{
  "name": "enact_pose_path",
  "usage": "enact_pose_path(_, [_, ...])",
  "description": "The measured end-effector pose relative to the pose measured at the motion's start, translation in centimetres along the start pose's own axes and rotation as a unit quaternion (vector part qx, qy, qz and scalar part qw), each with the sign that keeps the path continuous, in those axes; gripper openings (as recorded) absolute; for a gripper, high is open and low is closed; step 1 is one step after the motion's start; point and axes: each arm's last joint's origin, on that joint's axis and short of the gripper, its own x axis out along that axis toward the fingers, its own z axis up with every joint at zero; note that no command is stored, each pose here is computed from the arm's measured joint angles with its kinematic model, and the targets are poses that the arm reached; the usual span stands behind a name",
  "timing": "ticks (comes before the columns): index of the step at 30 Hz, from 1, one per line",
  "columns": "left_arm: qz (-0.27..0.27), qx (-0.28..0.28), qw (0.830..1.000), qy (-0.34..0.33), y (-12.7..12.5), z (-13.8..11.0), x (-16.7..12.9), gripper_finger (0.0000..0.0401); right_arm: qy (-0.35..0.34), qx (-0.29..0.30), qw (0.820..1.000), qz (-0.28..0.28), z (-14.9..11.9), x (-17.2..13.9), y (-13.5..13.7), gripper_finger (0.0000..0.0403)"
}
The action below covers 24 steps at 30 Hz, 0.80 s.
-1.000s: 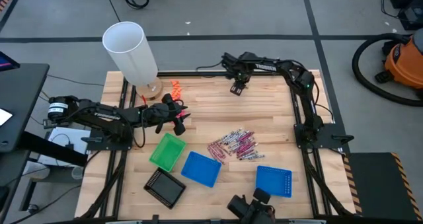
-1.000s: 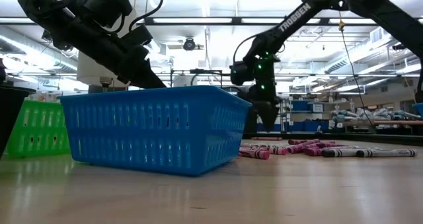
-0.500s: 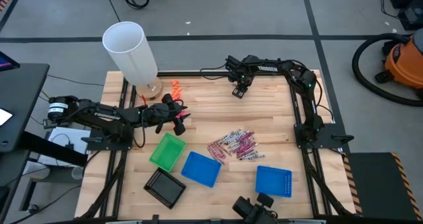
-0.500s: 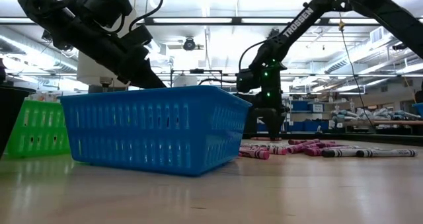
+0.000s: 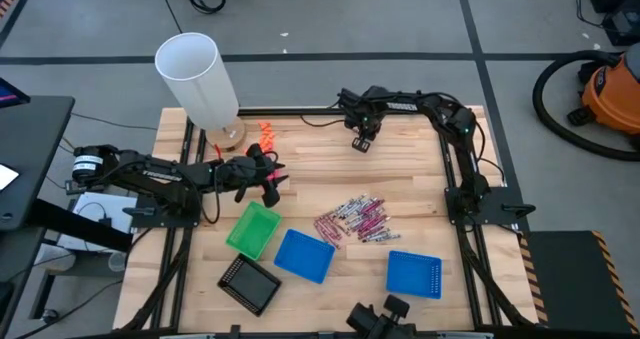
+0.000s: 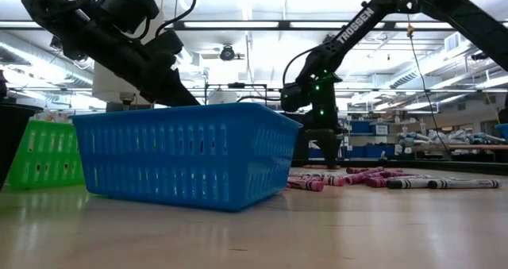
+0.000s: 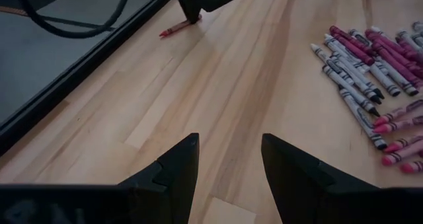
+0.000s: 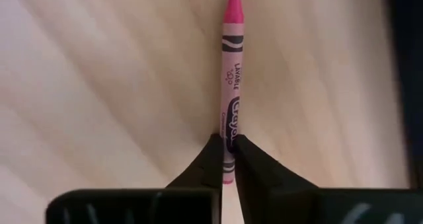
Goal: Sort crayons
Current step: Put the pink crayon into the right blue basket
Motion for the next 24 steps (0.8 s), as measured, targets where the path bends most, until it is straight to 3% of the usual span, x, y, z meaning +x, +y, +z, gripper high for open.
enact_pose_path(24, [0.01, 0.002, 1.0, 0.014, 0.1, -0.3, 0.0, 0.0176, -0.013, -0.069, 0.997, 0.002, 1.3, -4.3, 5.7, 0.0032])
